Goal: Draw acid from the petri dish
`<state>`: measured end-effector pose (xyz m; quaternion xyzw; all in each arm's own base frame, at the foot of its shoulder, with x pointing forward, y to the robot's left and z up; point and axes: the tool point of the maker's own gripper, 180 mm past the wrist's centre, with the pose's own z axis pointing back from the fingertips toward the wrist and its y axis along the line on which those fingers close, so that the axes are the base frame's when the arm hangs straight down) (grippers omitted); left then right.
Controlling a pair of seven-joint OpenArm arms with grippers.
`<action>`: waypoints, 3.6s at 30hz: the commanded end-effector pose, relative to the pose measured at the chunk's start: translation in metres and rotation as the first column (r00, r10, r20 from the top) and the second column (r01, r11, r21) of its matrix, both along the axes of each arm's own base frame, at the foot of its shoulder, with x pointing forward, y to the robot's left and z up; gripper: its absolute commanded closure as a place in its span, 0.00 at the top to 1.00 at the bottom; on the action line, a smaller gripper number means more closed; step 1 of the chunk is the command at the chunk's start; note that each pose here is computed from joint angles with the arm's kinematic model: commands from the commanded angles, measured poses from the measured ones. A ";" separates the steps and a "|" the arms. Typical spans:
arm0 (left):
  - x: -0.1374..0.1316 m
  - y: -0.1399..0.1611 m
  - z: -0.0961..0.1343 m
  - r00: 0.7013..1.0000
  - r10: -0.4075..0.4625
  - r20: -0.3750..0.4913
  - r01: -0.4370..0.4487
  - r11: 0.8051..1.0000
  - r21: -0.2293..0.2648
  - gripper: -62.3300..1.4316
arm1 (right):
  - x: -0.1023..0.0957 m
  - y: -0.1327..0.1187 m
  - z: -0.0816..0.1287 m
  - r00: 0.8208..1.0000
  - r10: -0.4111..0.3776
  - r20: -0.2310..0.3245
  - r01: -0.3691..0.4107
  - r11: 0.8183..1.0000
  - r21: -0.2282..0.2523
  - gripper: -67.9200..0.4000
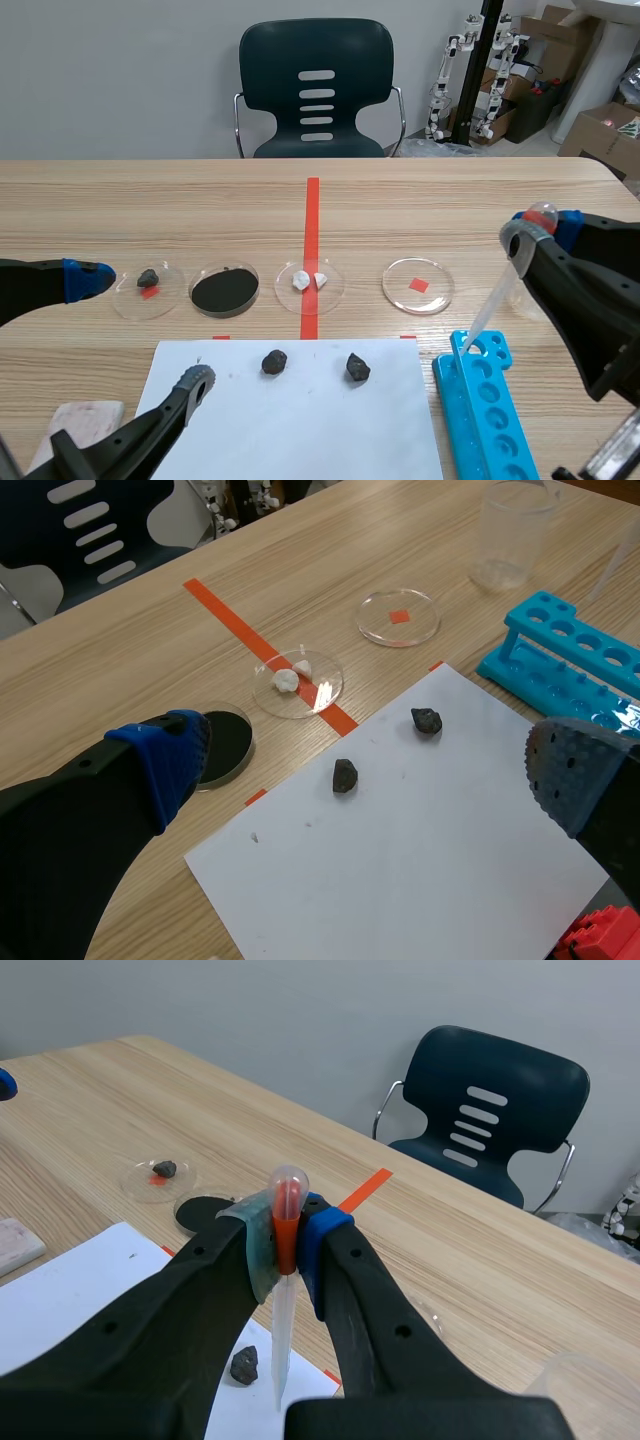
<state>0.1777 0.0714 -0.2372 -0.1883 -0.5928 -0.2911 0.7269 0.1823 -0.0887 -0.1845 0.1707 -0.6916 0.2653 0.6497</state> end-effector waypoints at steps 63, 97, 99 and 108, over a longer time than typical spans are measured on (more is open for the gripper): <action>0.002 -0.001 0.007 1.000 0.001 0.021 -0.001 1.000 -0.018 1.00 | 0.131 -0.084 0.018 0.925 -0.366 0.103 0.369 0.930 -0.006 0.02; 0.002 -0.001 0.008 1.000 0.001 0.026 0.000 1.000 -0.022 1.00 | 0.188 -0.042 -0.040 0.971 -0.239 -0.017 0.239 0.970 0.044 0.02; 0.002 -0.001 0.008 1.000 0.001 0.026 0.000 1.000 -0.022 1.00 | 0.187 -0.040 -0.045 0.972 -0.235 -0.026 0.236 0.971 0.047 0.02; 0.002 -0.001 0.008 1.000 0.001 0.026 0.000 1.000 -0.022 1.00 | 0.186 -0.031 -0.063 0.970 -0.237 -0.045 0.238 0.971 0.010 0.02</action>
